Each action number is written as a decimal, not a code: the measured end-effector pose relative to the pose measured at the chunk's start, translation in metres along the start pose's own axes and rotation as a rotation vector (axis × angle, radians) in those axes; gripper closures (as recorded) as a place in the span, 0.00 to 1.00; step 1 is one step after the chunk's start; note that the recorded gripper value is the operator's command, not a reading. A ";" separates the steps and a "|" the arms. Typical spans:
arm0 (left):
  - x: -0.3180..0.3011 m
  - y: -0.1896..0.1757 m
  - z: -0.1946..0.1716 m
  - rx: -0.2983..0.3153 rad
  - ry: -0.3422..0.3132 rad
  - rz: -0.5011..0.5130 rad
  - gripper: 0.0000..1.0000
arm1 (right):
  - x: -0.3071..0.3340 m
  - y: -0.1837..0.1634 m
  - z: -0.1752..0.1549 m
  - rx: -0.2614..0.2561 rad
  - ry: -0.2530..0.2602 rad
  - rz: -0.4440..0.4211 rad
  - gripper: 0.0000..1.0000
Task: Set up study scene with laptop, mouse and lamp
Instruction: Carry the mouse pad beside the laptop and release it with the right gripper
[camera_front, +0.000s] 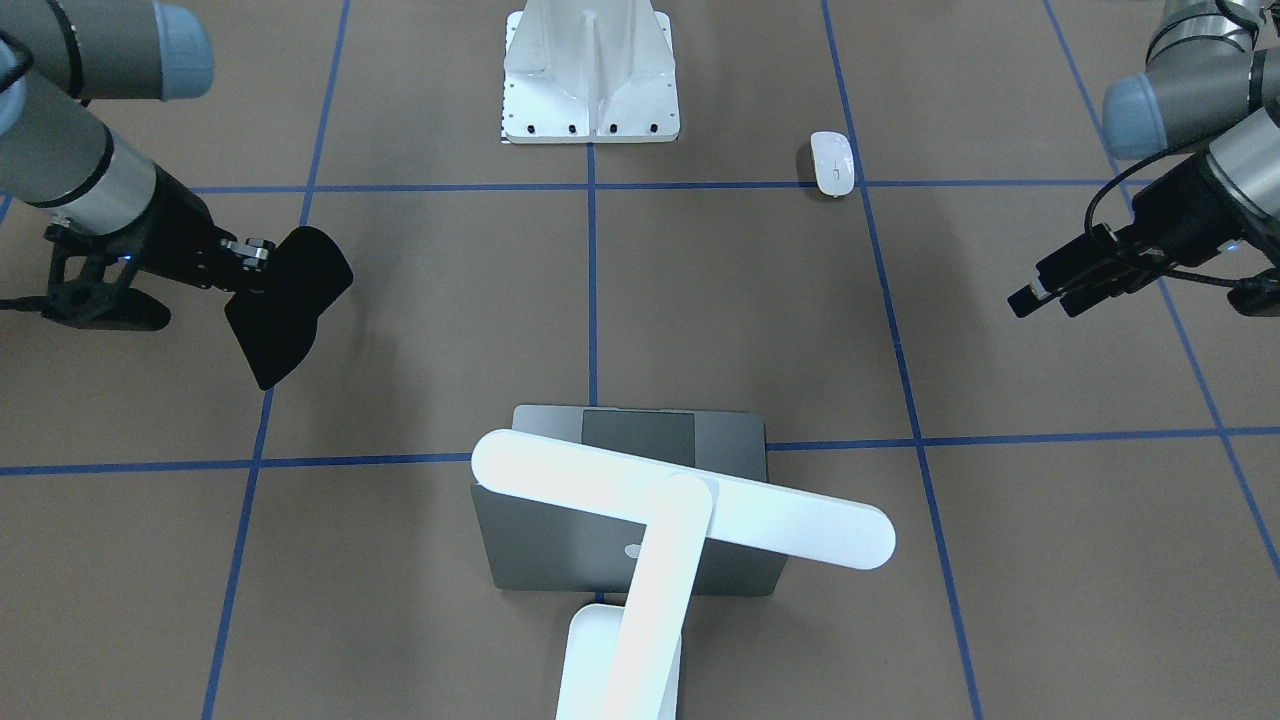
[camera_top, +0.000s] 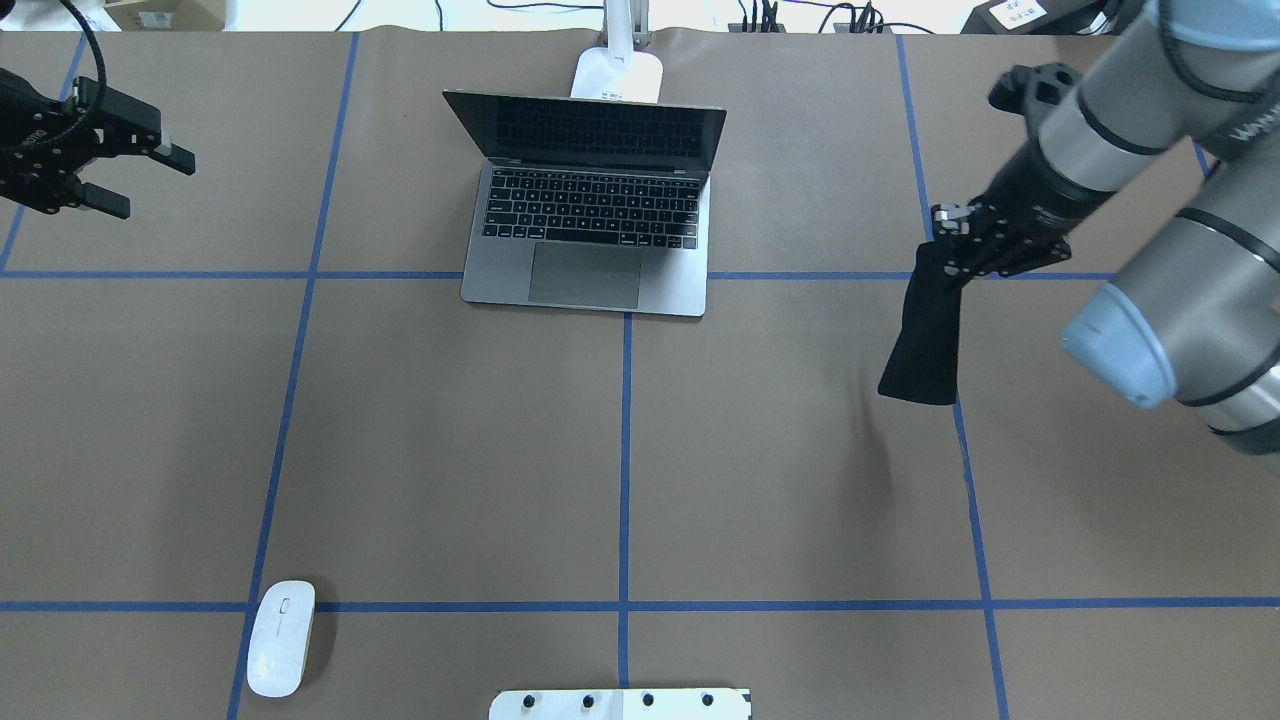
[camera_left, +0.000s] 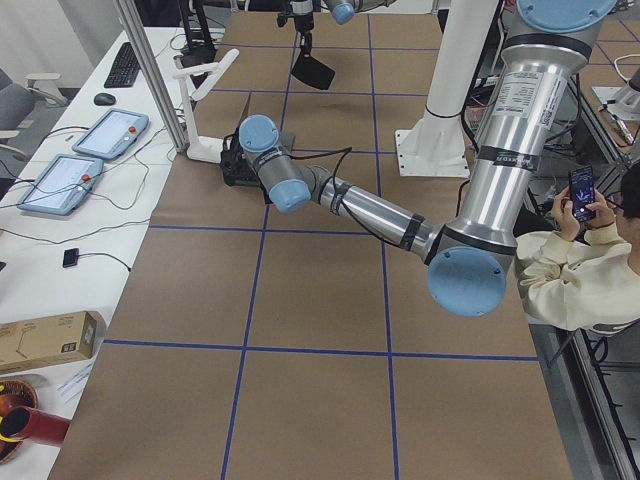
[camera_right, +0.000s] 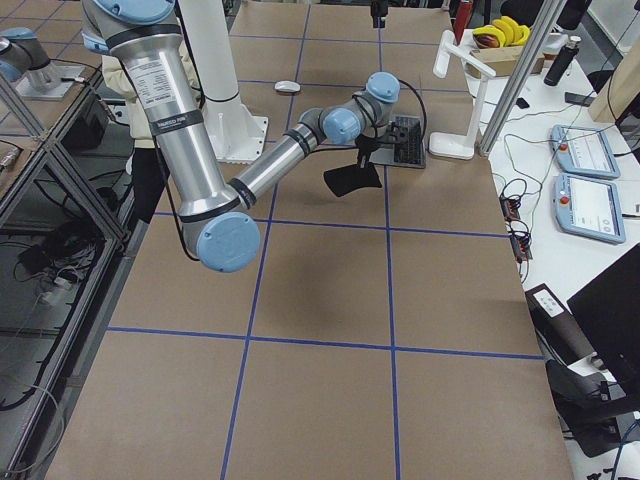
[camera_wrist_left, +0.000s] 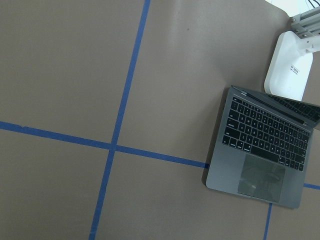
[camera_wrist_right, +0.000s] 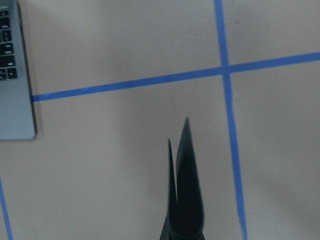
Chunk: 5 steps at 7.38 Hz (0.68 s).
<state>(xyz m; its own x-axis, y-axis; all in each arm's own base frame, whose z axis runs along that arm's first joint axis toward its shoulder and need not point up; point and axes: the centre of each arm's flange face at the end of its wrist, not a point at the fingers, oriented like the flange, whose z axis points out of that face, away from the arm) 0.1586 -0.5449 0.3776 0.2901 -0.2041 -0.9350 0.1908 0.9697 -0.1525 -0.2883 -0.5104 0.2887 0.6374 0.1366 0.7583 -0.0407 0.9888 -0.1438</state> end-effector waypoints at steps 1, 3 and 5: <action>-0.001 0.000 0.000 0.001 0.000 0.001 0.00 | -0.030 0.005 -0.001 0.019 0.044 -0.003 1.00; -0.005 0.001 -0.001 0.001 -0.001 0.000 0.00 | -0.068 0.012 0.002 0.047 0.078 -0.007 1.00; -0.007 0.002 -0.001 0.002 -0.001 0.001 0.00 | -0.088 0.007 0.002 0.058 0.083 -0.011 1.00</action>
<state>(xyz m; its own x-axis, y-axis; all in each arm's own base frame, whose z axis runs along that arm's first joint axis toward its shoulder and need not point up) 0.1560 -0.5415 0.3834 0.2911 -0.2036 -0.9348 0.1926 0.9696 -0.1512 -0.3460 -0.5151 0.2218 0.6996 0.1227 0.7039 -0.0766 0.9923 -0.0969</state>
